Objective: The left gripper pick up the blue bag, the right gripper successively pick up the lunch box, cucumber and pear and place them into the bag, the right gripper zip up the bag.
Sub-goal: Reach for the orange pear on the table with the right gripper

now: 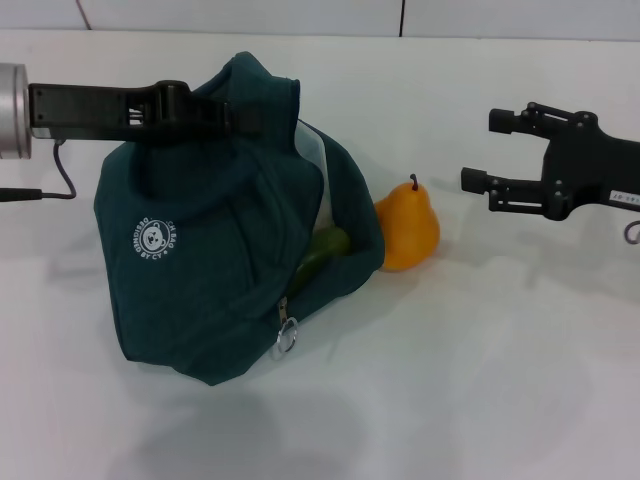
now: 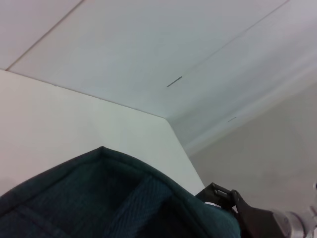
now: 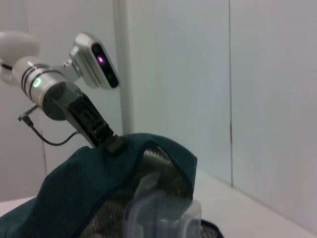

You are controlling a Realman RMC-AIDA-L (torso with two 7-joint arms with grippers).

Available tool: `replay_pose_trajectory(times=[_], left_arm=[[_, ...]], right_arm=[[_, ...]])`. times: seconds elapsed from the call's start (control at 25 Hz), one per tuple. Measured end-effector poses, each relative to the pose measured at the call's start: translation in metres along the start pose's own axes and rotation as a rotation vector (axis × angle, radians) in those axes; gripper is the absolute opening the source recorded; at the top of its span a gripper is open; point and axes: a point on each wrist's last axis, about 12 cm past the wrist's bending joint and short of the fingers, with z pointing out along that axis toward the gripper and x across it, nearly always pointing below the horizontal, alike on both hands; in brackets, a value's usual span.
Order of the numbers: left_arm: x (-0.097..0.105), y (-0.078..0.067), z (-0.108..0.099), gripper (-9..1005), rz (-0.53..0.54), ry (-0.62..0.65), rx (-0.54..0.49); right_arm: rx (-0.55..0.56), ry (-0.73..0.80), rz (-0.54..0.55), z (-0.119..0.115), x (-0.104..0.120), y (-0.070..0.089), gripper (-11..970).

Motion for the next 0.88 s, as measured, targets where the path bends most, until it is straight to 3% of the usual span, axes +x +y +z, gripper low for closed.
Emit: replay_pose_trajectory(times=[0.32, 0.88], left_arm=[[0.0, 0.0, 0.001, 39, 0.004, 0.003, 0.001], [0.0, 0.0, 0.005, 39, 0.006, 0.007, 0.013]], right_arm=[[0.017, -0.039, -0.048, 0.019, 0.016, 0.004, 815], [0.037, 0.006, 0.005, 0.053, 0.03, 0.007, 812]])
